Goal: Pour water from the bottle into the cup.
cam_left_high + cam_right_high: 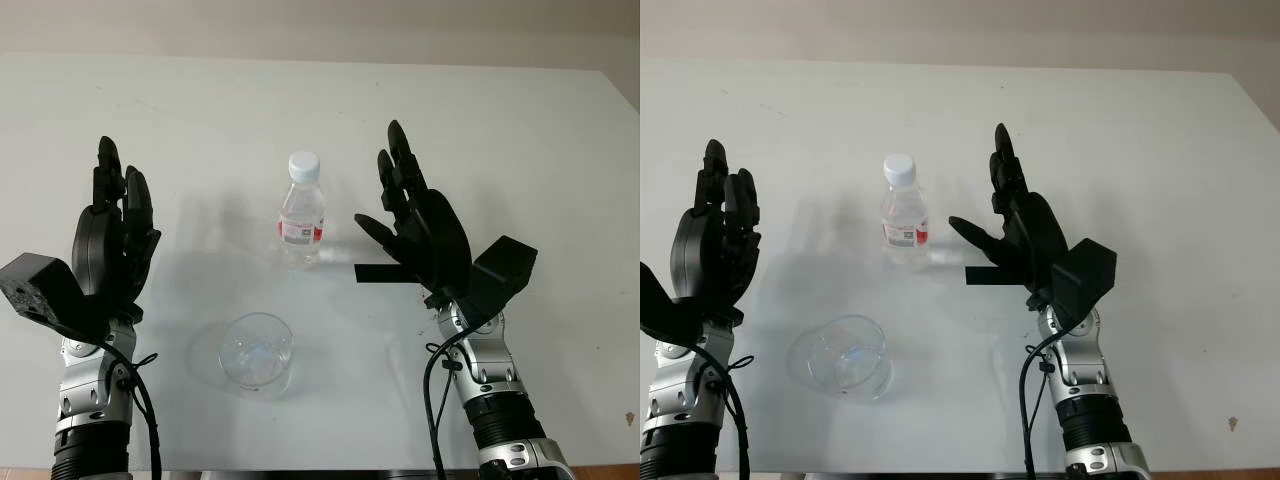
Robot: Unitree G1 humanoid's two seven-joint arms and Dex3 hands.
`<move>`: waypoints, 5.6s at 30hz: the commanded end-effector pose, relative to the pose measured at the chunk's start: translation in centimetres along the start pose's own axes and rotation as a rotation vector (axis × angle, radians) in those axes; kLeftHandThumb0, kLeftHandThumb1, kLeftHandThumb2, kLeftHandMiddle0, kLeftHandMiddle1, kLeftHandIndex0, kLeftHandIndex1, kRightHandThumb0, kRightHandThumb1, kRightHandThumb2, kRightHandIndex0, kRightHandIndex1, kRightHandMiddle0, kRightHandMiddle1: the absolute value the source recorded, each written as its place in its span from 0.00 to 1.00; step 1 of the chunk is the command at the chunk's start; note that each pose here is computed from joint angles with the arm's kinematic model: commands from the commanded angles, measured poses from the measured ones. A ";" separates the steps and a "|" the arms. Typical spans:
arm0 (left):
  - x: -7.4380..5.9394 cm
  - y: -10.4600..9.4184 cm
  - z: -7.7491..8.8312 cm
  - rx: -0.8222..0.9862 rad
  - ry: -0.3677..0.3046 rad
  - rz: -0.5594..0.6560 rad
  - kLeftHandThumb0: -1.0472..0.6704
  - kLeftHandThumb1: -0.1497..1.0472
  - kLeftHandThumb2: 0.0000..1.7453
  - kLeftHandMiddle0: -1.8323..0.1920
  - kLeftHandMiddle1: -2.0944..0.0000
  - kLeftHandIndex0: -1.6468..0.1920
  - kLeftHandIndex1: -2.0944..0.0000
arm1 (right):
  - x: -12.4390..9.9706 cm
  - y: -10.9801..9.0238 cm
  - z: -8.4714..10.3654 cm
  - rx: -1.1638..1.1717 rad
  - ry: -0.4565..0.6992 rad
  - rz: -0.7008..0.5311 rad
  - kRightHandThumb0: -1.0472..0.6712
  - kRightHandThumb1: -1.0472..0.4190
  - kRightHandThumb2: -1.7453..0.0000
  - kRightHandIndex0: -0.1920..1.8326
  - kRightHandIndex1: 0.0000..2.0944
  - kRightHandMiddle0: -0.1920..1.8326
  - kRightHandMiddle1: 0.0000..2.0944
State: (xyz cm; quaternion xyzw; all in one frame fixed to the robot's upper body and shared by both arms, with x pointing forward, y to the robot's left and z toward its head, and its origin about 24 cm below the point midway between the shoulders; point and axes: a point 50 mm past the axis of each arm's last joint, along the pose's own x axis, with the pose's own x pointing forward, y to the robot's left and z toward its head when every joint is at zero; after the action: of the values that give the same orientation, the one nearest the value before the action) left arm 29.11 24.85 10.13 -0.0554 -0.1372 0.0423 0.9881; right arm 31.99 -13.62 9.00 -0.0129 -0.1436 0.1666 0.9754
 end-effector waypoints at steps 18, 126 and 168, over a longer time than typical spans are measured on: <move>0.0 -0.2 0.3 0.033 -0.004 -0.021 0.20 1.00 0.33 1.00 1.00 1.00 1.00 | 1.9 1.1 0.6 -0.039 0.010 0.132 0.06 0.06 0.97 0.00 0.00 0.00 0.00; 0.2 -1.1 0.2 0.015 -0.023 -0.008 0.19 1.00 0.30 1.00 0.99 1.00 1.00 | 3.5 5.8 10.7 -1.201 -0.927 0.432 0.30 0.00 0.87 0.68 1.00 0.58 1.00; 0.8 -1.5 0.2 0.002 -0.047 -0.010 0.19 1.00 0.31 1.00 0.99 1.00 1.00 | 2.2 7.5 12.5 -1.457 -1.228 0.457 0.31 0.00 0.95 0.69 1.00 0.38 0.88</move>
State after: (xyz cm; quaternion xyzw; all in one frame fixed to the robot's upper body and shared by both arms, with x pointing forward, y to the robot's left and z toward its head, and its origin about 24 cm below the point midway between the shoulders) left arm 30.02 23.51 10.53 -0.0529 -0.1539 0.0392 0.9859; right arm 28.33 -6.50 20.36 -0.5634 -0.6731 0.2018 0.4345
